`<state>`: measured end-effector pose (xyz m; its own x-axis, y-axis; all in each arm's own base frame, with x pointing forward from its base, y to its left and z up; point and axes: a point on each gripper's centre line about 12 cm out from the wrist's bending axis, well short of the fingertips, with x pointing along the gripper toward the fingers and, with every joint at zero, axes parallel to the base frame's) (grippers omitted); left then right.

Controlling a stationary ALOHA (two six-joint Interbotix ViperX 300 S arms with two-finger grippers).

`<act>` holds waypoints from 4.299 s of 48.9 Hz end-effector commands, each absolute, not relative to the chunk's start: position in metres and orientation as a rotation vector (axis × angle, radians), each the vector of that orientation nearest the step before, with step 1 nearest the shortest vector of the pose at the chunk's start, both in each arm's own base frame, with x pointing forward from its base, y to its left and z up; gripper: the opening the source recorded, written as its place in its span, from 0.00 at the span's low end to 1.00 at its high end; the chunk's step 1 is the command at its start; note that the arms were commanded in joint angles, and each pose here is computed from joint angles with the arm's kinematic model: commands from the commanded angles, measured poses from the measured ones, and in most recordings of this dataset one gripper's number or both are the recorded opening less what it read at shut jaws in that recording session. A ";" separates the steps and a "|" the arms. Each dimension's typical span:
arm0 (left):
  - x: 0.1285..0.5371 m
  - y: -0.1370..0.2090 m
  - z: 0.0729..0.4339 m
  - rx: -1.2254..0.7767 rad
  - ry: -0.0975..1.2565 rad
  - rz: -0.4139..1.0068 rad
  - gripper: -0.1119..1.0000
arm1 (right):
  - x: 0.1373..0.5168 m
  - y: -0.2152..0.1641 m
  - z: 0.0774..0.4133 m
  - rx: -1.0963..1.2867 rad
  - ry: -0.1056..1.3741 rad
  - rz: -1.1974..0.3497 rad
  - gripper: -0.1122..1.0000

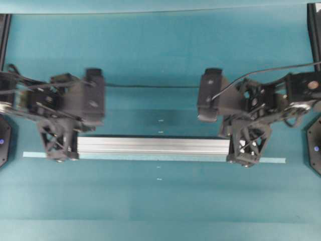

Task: Lift the metal rail with both hands and move it towards you.
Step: 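Move both grippers inward over the two ends of the silver rail, then lower both open grippers around the rail ends, then close both grippers on the rail ends, then lift the rail upward with both grippers, keeping it level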

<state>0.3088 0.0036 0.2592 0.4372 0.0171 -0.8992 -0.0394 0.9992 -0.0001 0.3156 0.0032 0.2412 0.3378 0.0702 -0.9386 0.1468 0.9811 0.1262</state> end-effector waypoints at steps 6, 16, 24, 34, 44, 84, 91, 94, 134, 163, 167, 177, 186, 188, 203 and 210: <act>0.324 0.005 0.257 0.009 1.158 0.020 0.05 | 0.321 0.005 0.233 0.199 1.265 -0.046 0.10; 0.328 0.006 0.254 0.027 1.148 0.016 0.05 | 0.323 0.008 0.226 0.193 1.290 -0.038 0.10; 0.330 0.006 0.254 0.030 1.114 0.013 0.05 | 0.323 0.007 0.223 0.194 1.287 -0.040 0.15; 0.332 0.007 0.253 0.024 1.108 0.018 0.14 | 0.323 0.007 0.219 0.192 1.284 -0.042 0.34; 0.332 0.002 0.247 0.027 1.120 0.008 0.57 | 0.321 0.009 0.210 0.177 1.281 -0.037 0.86; 0.336 -0.003 0.163 0.007 1.193 0.009 0.99 | 0.322 0.015 0.160 0.041 1.234 0.006 1.00; 0.339 -0.003 0.148 0.008 1.195 0.007 0.99 | 0.321 0.015 0.146 0.041 1.231 0.005 1.00; 0.339 -0.003 0.141 0.007 1.195 0.007 0.99 | 0.320 0.015 0.139 0.043 1.234 0.003 1.00; 0.339 0.001 0.106 -0.001 1.196 0.015 0.99 | 0.323 0.012 0.103 0.049 1.220 -0.007 1.00; 0.341 -0.004 0.107 0.009 1.178 0.000 0.85 | 0.319 0.011 0.101 0.048 1.258 -0.010 0.89; 0.341 -0.007 0.107 0.014 1.170 -0.007 0.68 | 0.319 0.011 0.101 0.051 1.261 -0.012 0.74; 0.341 -0.007 0.108 0.022 1.167 -0.012 0.36 | 0.323 0.009 0.102 0.059 1.228 -0.016 0.45; 0.341 -0.007 0.107 0.025 1.169 -0.014 0.36 | 0.321 0.009 0.101 0.063 1.240 -0.019 0.45; 0.341 -0.007 0.108 0.025 1.167 -0.014 0.36 | 0.320 0.009 0.100 0.064 1.247 -0.020 0.45; 0.342 -0.007 0.108 0.025 1.167 -0.014 0.36 | 0.321 0.005 0.101 0.072 1.249 -0.030 0.45; 0.341 -0.006 0.129 0.025 1.156 -0.012 0.36 | 0.322 0.004 0.113 0.086 1.252 -0.036 0.45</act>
<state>0.3369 -0.0049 0.1072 0.3616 0.0046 -0.9323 0.0163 0.9998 0.0112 0.3182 0.0076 0.1036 0.3033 0.0200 -0.9527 0.0556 0.9977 0.0387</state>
